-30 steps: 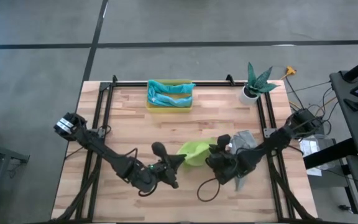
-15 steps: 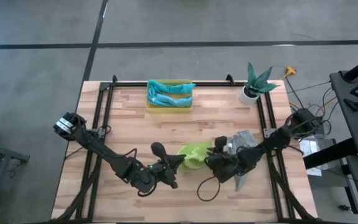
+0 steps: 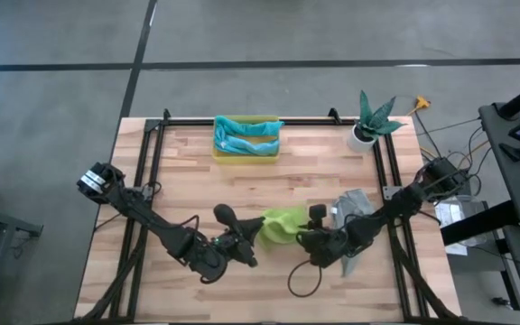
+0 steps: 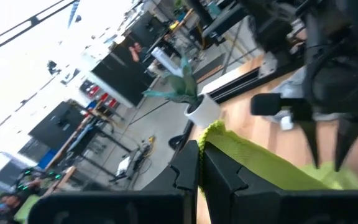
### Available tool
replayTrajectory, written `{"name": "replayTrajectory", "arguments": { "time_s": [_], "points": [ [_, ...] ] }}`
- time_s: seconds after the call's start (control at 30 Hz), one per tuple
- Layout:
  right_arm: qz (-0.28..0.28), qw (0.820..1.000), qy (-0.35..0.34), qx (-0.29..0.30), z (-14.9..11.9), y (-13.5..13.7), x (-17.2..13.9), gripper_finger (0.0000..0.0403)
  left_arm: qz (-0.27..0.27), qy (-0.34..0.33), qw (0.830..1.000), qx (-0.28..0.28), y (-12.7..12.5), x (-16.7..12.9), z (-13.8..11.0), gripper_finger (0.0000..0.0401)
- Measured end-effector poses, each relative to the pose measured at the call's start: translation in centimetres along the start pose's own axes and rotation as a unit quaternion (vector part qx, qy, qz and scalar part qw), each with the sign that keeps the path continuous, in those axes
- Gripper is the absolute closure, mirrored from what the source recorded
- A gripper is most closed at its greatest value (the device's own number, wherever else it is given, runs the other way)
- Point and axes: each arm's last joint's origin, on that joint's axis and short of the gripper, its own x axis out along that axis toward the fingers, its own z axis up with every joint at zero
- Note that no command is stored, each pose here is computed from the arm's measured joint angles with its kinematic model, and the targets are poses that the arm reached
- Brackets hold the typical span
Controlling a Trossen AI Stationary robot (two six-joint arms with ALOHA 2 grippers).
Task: Roll microfiber towels into tight, uniform cylinder then place into a basket
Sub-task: Roll the green towel
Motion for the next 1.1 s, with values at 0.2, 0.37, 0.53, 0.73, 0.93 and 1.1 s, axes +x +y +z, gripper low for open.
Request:
{"name": "replayTrajectory", "arguments": {
  "time_s": [0.2,0.37,0.53,0.73,0.93,1.1],
  "points": [
    [0.007,1.0,-0.018,0.0,0.5,0.1,0.0,0.0316,0.014,0.007,1.0,-0.004,0.1,0.0,0.0,0.0401],
    [0.014,1.0,-0.011,-0.003,0.2,0.4,0.7,0.0316,0.014,0.006,1.0,-0.006,0.1,0.0,0.0,0.0401],
    [-0.007,1.0,-0.005,-0.011,0.1,0.3,1.7,0.0316,0.015,0.007,1.0,-0.006,0.1,0.0,0.0,0.0401],
    [-0.047,0.998,-0.02,-0.027,1.4,-0.2,1.7,0.032,0.015,0.007,1.0,-0.006,0.1,0.0,0.0,0.0401],
    [-0.006,0.999,-0.035,0.019,2.0,0.7,1.1,0.031,0.015,0.007,1.0,-0.005,0.1,0.0,0.0,0.0401],
    [0.052,0.998,-0.029,0.026,1.6,2.3,0.6,0.027,0.015,0.007,1.0,-0.005,0.1,0.0,0.0,0.0401]
  ]
}}
